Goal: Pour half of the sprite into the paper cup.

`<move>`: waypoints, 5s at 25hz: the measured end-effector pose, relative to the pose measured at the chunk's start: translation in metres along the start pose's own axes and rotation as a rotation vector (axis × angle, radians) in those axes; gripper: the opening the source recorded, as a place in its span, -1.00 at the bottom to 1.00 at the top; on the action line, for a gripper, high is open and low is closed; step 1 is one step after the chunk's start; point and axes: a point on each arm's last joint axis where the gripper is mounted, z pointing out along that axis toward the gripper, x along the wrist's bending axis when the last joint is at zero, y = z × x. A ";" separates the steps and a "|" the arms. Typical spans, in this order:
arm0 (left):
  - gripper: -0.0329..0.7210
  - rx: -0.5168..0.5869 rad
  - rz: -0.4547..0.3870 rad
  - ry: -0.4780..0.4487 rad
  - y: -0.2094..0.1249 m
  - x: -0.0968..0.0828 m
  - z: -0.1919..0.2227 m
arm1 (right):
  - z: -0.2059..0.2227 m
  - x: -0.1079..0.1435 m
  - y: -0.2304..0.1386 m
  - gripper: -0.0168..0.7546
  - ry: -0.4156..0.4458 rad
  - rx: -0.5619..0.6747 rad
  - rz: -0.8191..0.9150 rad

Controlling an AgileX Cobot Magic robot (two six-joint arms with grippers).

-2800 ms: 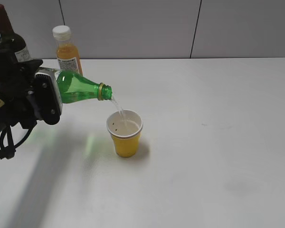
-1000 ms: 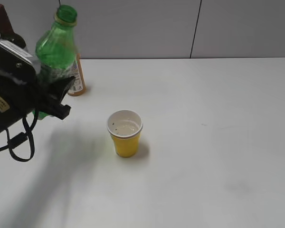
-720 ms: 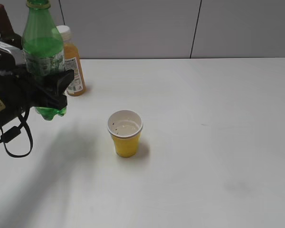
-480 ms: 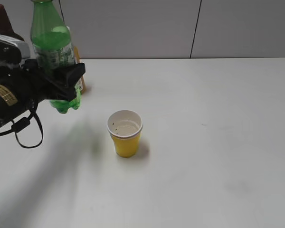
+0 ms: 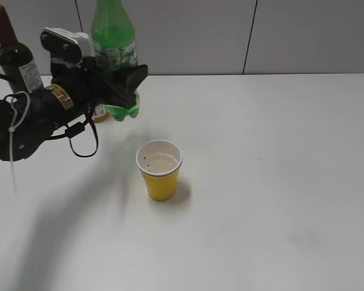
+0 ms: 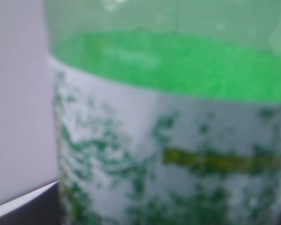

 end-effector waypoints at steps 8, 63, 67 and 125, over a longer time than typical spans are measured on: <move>0.24 0.012 -0.053 -0.074 -0.020 -0.018 0.032 | 0.000 0.000 0.000 0.45 0.000 0.000 0.000; 0.93 0.067 -0.103 -0.028 -0.047 -0.013 0.012 | 0.000 0.000 0.000 0.45 0.000 0.000 0.000; 0.93 0.081 -0.103 -0.014 -0.048 -0.008 0.001 | 0.000 0.000 0.000 0.45 0.000 0.000 0.000; 0.70 1.064 -0.261 0.372 0.163 0.055 -0.180 | 0.000 0.000 0.000 0.45 0.000 0.000 0.000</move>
